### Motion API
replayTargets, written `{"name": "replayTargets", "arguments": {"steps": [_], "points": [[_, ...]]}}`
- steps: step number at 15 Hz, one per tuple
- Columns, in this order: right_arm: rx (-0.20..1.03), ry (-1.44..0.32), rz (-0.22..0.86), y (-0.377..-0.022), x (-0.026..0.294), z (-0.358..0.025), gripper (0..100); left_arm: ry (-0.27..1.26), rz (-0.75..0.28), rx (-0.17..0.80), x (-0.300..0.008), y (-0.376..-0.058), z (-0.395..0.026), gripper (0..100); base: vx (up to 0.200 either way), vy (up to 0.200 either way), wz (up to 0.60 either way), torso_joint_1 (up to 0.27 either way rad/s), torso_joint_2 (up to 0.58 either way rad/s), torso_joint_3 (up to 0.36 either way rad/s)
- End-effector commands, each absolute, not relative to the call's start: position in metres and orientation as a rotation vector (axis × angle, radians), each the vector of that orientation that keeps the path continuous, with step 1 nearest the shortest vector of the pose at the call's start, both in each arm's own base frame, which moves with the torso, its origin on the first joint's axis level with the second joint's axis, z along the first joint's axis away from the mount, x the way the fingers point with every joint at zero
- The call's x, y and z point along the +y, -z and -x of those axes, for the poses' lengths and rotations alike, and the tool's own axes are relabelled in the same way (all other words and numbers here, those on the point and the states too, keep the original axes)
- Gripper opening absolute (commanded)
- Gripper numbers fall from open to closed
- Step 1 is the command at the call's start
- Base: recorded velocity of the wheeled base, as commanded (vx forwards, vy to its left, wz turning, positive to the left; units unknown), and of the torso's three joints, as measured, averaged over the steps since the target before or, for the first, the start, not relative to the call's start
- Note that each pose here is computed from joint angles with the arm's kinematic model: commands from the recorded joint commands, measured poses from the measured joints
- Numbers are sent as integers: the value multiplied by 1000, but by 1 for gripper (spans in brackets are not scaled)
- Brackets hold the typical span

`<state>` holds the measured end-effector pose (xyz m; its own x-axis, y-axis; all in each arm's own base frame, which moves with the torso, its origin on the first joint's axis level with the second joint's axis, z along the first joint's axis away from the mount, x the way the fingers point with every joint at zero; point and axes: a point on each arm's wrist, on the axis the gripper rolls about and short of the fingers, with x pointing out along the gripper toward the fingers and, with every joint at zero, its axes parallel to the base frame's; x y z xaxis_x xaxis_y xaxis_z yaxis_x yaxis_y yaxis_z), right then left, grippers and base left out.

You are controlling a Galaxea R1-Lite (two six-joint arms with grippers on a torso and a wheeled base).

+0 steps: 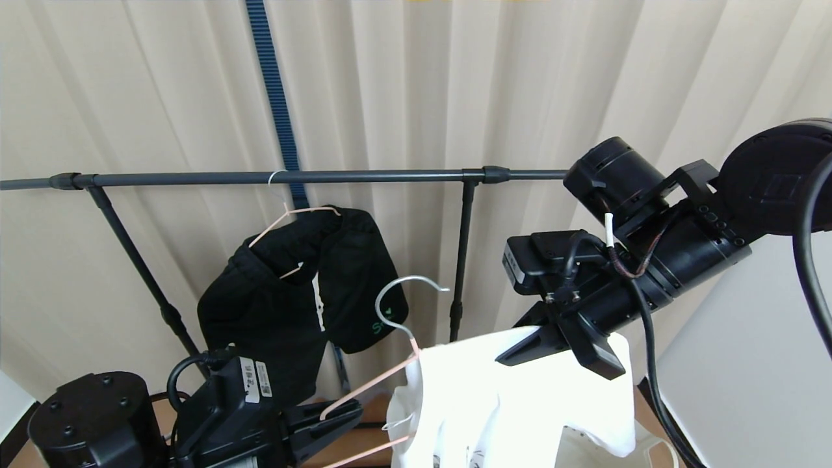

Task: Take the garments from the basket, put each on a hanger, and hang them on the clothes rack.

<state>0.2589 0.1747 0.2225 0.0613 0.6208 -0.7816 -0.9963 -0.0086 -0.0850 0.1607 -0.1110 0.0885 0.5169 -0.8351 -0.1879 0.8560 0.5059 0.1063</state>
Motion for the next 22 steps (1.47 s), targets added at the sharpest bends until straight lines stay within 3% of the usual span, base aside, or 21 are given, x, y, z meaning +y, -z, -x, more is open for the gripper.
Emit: {"name": "replayTargets", "arguments": {"steps": [1,6,10,12,13,17,18,19,21,22], "points": [[623,-1421,767,-226,173,-256,0,1023,-194,119,-111,-88,-161,100,0,0,0,0,0,0],[602,-1407,775,-233,169,-251,0,999,-177,115,-108,-90,-163,100,0,0,0,0,0,0],[581,-1310,823,-248,162,-243,0,917,-127,38,-91,-108,-163,100,0,0,0,0,0,0],[551,-1145,879,-258,159,-243,0,865,22,15,-82,-125,-165,100,0,0,0,0,0,0],[534,-1089,912,-261,161,-243,0,848,34,28,-81,-125,-169,100,0,0,0,0,0,0],[511,-871,1012,-272,161,-238,0,807,108,258,-84,-112,-179,100,0,0,0,0,0,0],[511,-871,1012,-272,161,-238,0,807,108,258,-84,-112,-179,100,0,0,0,0,0,0],[493,-839,998,-271,156,-230,0,781,224,404,-93,-109,-186,100,0,0,0,0,0,0],[415,-808,979,-262,153,-226,0,764,299,556,-112,-104,-192,100,0,0,0,0,0,0],[389,-798,971,-259,152,-224,0,754,312,587,-119,-104,-193,100,0,0,0,0,0,0]]}}
